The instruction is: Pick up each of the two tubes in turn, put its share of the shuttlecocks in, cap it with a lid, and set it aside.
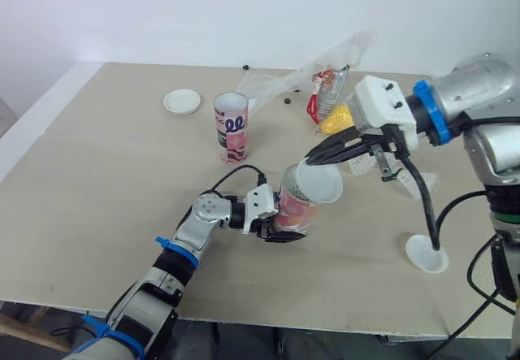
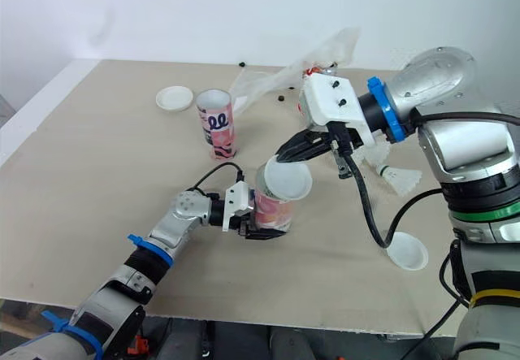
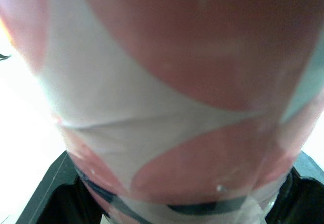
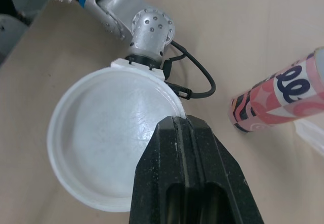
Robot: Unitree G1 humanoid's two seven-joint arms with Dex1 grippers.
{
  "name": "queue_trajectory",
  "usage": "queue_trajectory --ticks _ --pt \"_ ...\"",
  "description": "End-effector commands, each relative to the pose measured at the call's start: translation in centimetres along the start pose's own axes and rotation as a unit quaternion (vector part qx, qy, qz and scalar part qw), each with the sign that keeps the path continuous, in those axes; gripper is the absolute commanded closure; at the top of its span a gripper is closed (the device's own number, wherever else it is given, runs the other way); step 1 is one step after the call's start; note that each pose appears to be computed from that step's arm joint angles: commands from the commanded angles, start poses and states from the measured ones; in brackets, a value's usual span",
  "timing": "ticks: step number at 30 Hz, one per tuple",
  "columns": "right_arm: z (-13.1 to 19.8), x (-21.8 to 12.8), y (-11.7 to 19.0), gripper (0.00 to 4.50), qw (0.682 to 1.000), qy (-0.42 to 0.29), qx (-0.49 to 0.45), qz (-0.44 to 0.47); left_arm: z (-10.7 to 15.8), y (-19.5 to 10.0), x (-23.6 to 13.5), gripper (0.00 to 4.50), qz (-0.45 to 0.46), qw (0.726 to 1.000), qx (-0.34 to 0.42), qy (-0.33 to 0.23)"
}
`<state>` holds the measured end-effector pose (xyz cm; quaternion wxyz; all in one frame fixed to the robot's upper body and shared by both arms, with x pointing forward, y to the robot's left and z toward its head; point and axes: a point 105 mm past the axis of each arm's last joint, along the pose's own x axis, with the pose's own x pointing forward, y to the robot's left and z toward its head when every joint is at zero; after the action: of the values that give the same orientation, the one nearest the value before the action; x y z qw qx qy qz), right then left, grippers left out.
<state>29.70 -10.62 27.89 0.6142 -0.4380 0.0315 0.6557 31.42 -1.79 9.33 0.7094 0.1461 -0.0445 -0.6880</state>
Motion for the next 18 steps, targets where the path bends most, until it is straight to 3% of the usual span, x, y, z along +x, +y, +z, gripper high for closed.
queue_trajectory --ticks 1,18 --pt "0.3 -0.3 -0.4 4.41 0.999 0.012 -0.032 0.005 -1.0 -0.5 0.1 1.07 -0.005 1.000 -0.009 0.022" --pt "0.7 0.9 -0.2 4.41 0.998 0.007 -0.058 0.036 -1.0 -0.1 0.0 1.07 0.006 1.000 -0.015 0.021"
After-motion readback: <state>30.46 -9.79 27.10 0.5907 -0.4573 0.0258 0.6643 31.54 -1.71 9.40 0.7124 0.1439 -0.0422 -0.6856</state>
